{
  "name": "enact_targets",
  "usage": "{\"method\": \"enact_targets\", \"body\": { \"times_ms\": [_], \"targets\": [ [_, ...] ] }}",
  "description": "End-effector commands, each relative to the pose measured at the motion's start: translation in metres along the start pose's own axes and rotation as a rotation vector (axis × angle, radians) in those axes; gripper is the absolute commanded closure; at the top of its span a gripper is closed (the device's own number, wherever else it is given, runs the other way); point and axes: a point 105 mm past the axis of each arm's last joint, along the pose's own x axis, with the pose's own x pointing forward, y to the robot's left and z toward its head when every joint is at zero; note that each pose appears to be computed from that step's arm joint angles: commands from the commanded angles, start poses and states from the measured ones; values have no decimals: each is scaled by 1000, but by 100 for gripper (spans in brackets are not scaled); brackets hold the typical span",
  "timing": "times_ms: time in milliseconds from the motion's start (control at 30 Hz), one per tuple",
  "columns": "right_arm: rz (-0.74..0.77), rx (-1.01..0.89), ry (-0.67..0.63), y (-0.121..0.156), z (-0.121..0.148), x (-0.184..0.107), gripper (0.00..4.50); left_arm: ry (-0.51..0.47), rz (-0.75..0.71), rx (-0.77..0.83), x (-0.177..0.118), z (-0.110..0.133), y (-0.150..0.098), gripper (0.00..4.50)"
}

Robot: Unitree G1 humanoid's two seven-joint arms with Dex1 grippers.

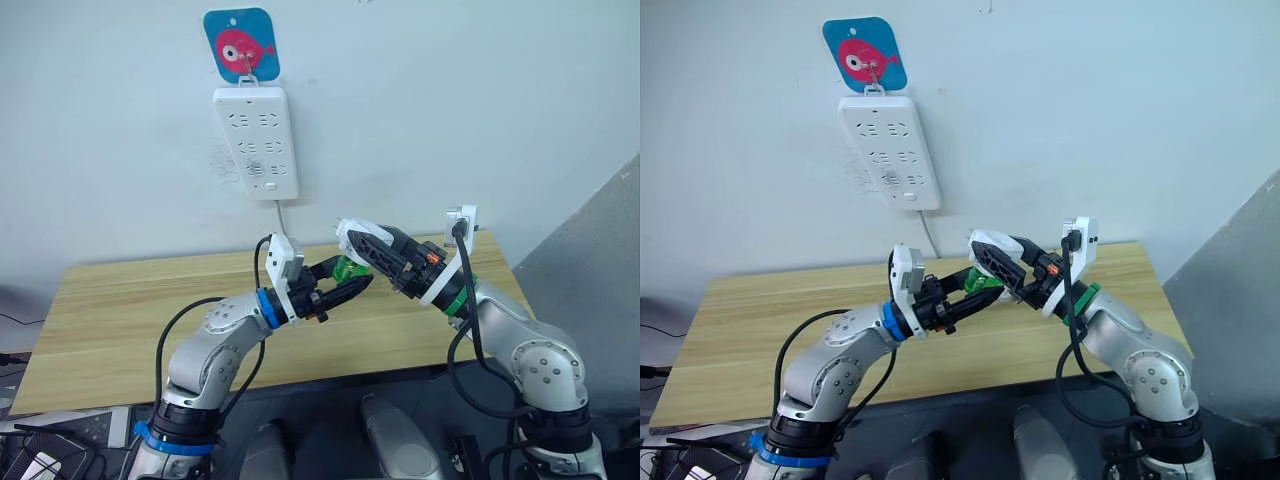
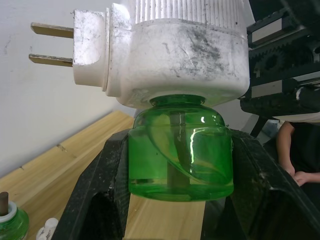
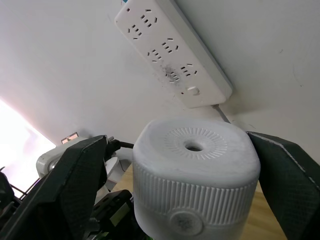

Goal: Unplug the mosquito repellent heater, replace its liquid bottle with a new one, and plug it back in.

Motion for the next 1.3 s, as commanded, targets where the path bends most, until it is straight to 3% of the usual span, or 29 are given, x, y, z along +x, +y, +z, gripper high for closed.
{"method": "enact_targets", "body": {
  "times_ms": [33, 367, 467, 567, 933, 967, 1033, 1133, 1300],
  "targets": [
    [131, -6, 7, 27, 3, 4, 0, -19, -27, 34, 4, 8, -7, 223],
    [132, 21, 12, 27, 1, 6, 0, -19, -51, 47, 7, 9, -10, 223],
    [126, 26, 10, 25, 1, 7, 54, -18, -55, 51, 8, 9, -10, 223],
    [133, 14, 24, 26, -1, 6, 147, -21, -53, 49, 9, 9, -10, 223],
    [156, 19, 28, 28, 0, 3, 149, -29, -8, 43, 8, 11, 0, 223],
    [151, 15, 26, 27, 1, 2, 149, -23, 19, 57, 7, 11, 5, 150],
    [143, 9, 21, 25, 3, 1, 149, -7, 53, 83, 5, 10, 12, 85],
    [117, -33, 20, 20, 6, -3, 149, 95, 102, 125, -13, -3, 22, 2],
    [41, -174, 1, 8, 17, -8, 149, 186, 187, 154, -54, -7, 35, 0]
  ]
}}
